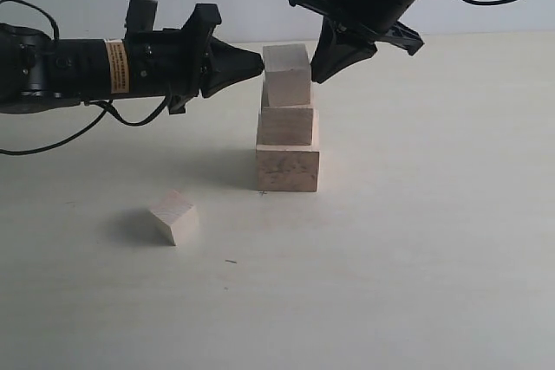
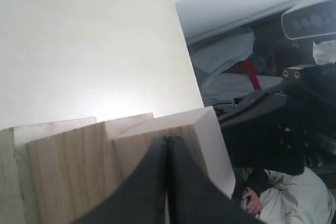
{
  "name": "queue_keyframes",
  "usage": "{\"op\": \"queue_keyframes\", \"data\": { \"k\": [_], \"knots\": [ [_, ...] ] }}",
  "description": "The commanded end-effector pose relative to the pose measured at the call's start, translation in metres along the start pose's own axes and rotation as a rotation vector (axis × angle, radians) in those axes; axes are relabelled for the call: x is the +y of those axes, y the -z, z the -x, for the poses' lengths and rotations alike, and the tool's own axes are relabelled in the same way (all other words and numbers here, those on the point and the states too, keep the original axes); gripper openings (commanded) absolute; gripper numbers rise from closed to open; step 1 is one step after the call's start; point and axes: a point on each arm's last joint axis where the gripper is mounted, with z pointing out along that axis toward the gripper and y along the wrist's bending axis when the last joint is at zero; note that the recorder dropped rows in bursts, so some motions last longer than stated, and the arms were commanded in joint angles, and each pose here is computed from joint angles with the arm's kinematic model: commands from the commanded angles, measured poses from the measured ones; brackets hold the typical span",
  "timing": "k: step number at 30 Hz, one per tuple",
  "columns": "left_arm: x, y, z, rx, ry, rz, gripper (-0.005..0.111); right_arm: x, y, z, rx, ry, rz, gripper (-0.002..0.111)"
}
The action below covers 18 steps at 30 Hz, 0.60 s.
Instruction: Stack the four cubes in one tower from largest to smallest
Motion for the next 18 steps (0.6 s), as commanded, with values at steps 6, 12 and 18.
{"op": "queue_keyframes", "data": {
  "k": [6, 12, 18],
  "knots": [
    [-0.0027, 0.0005, 0.0008, -0.019, -0.005, 0.005, 0.0, 0.0068, 0.0043, -0.0008, -0.015, -0.005, 0.054, 0.0],
    [-0.0038, 0.0005, 0.0003, -0.013, -0.007, -0.007, 0.0, 0.007, 0.0043, -0.0008, -0.015, -0.006, 0.056, 0.0],
    [-0.004, 0.0005, -0.0003, -0.007, -0.011, -0.009, 0.0, 0.0042, 0.0045, -0.0011, -0.013, 0.006, 0.023, 0.0]
  ]
}}
